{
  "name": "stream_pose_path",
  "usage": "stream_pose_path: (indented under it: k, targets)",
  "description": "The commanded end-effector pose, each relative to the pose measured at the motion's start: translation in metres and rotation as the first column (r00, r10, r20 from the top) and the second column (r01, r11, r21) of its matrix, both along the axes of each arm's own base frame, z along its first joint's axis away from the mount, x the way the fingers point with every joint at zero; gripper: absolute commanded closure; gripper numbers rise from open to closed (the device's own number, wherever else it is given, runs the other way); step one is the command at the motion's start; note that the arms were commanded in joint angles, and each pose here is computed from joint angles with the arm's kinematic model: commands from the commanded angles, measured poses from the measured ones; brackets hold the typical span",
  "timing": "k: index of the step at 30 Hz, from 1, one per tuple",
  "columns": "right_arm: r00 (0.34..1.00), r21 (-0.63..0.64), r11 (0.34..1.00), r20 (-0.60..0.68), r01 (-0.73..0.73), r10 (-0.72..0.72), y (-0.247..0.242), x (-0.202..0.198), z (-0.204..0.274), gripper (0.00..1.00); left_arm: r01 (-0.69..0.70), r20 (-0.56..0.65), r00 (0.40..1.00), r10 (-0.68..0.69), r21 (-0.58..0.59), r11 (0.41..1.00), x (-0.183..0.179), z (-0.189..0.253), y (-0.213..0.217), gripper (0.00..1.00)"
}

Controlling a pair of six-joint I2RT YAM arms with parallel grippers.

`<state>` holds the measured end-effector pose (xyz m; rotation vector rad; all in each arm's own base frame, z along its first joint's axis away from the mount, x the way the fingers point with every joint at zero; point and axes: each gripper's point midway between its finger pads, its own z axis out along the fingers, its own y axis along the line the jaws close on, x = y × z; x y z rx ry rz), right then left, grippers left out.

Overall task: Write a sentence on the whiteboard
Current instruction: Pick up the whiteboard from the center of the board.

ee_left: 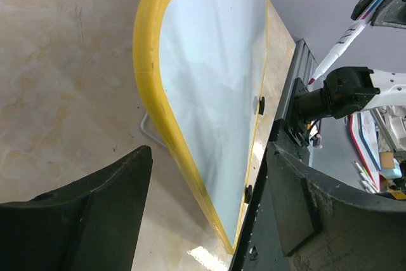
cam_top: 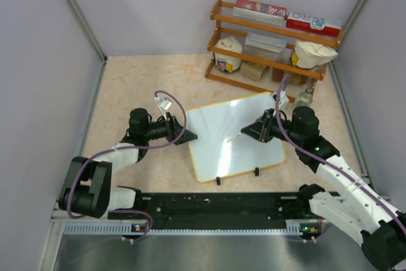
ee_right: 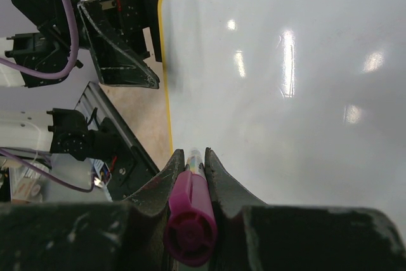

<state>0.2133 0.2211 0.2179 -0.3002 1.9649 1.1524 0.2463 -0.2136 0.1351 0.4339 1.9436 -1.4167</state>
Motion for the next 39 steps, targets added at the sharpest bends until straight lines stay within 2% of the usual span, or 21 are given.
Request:
stream_pose_path:
  k: [1,12,21,28,35,36,39]
  targets:
    - [0.996,0.028,1.000,0.087,-0.012,0.010,0.005,0.003,0.023,1.00,0.031,0.078,0.997,-0.028,-0.034,0.999,-0.002,0.014,-0.004,0.24]
    - [0.992,0.011,1.000,0.129,-0.001,-0.001,0.004,0.004,0.031,1.00,0.032,0.080,0.996,-0.029,-0.037,0.999,-0.003,0.017,-0.003,0.25]
    - [0.985,-0.059,0.998,0.174,0.005,0.006,0.022,0.007,0.034,1.00,0.024,0.091,0.996,-0.020,-0.036,0.999,-0.004,0.018,-0.003,0.25]
    - [0.977,-0.044,0.999,0.212,0.012,-0.003,0.042,0.015,0.049,1.00,0.041,0.083,0.996,-0.036,-0.055,0.998,-0.005,0.019,-0.005,0.32]
    - [0.963,-0.020,1.000,0.269,-0.002,0.007,0.063,0.025,0.067,1.00,0.058,0.072,0.996,-0.053,-0.066,0.996,-0.006,0.019,-0.006,0.60]
    - [0.962,-0.022,1.000,0.274,-0.004,0.010,0.065,0.027,0.069,1.00,0.061,0.069,0.996,-0.056,-0.066,0.996,-0.006,0.018,-0.007,0.70]
    - [0.954,-0.034,0.999,0.300,-0.003,0.013,0.071,0.031,0.072,1.00,0.067,0.066,0.996,-0.062,-0.068,0.995,-0.006,0.018,-0.007,0.83]
